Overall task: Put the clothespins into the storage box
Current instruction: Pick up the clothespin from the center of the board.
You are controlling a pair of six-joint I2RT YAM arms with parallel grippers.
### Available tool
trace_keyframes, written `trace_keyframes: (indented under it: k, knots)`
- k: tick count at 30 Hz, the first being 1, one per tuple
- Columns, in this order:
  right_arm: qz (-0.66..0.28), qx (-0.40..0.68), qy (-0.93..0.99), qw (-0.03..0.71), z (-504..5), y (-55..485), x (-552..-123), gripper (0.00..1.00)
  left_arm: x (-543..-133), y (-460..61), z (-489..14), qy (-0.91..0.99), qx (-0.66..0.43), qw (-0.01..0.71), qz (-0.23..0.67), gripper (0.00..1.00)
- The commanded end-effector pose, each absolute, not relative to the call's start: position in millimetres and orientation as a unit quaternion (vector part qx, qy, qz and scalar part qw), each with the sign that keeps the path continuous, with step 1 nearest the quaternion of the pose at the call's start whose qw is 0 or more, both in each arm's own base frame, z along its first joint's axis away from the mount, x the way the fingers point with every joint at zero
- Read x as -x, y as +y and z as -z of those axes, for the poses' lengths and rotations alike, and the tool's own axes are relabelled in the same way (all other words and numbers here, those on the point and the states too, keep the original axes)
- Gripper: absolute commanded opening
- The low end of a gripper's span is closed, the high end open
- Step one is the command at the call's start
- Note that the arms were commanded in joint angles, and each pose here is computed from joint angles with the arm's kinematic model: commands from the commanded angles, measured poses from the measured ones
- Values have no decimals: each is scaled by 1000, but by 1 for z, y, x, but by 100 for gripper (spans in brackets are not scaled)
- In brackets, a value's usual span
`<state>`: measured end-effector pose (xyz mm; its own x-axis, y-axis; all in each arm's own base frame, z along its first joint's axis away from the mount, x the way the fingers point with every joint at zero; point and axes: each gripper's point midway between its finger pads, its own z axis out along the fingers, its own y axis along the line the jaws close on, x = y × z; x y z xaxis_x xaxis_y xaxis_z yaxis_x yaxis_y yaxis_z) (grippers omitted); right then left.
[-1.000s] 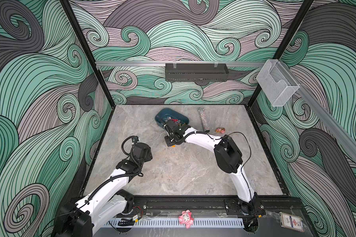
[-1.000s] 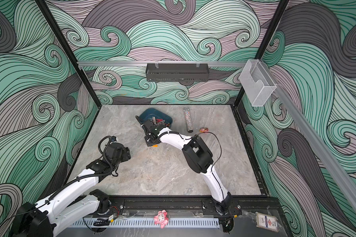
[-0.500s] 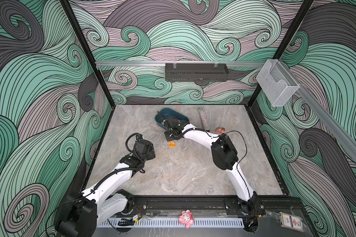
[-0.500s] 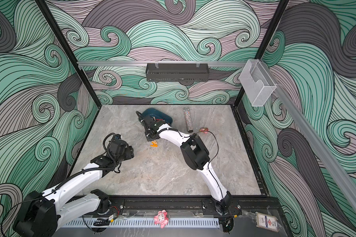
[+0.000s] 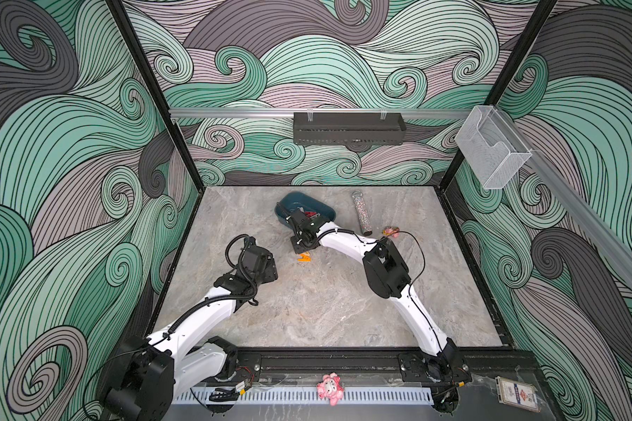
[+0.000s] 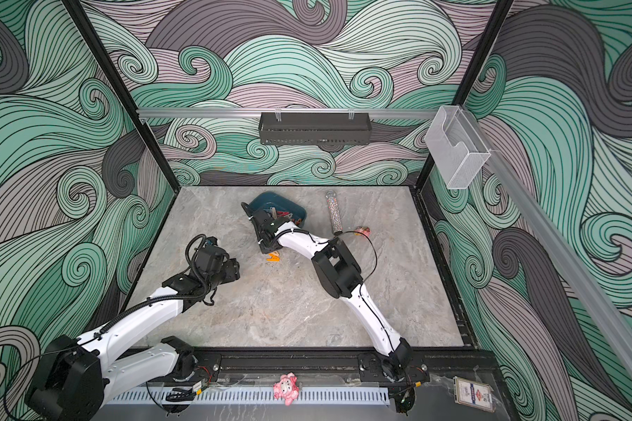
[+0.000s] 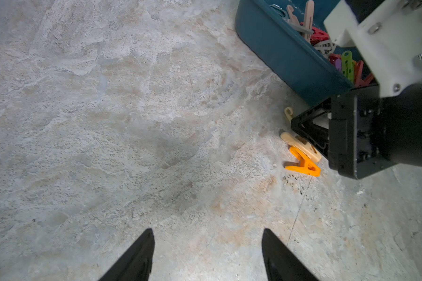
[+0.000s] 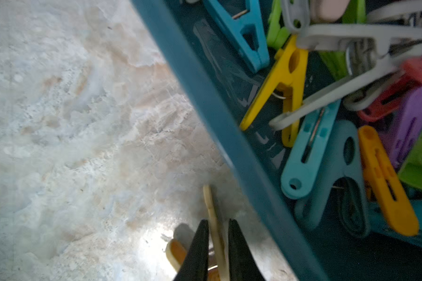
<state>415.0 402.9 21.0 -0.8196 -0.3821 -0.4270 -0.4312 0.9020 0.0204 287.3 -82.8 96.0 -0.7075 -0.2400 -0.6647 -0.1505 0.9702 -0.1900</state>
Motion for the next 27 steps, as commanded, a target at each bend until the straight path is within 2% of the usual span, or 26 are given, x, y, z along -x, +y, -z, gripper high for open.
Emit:
trace_keyframes:
  k: [1,10,17,21,27]
  knots:
    - [-38,210,956,203,-12,395,-414,11,-295,-86,-105,918,104,377,67,71]
    - [-93,200,943,250,-97,401,-409,8,-312,-87,-122,906,108,405,62,71]
    - [-106,174,936,288,-145,383,-416,8,-337,-111,-144,897,70,426,91,71]
    - [-101,161,931,311,-161,372,-429,8,-345,-124,-155,889,39,442,115,72]
    - [-82,138,933,323,-152,360,-463,8,-351,-142,-153,887,13,443,132,72]
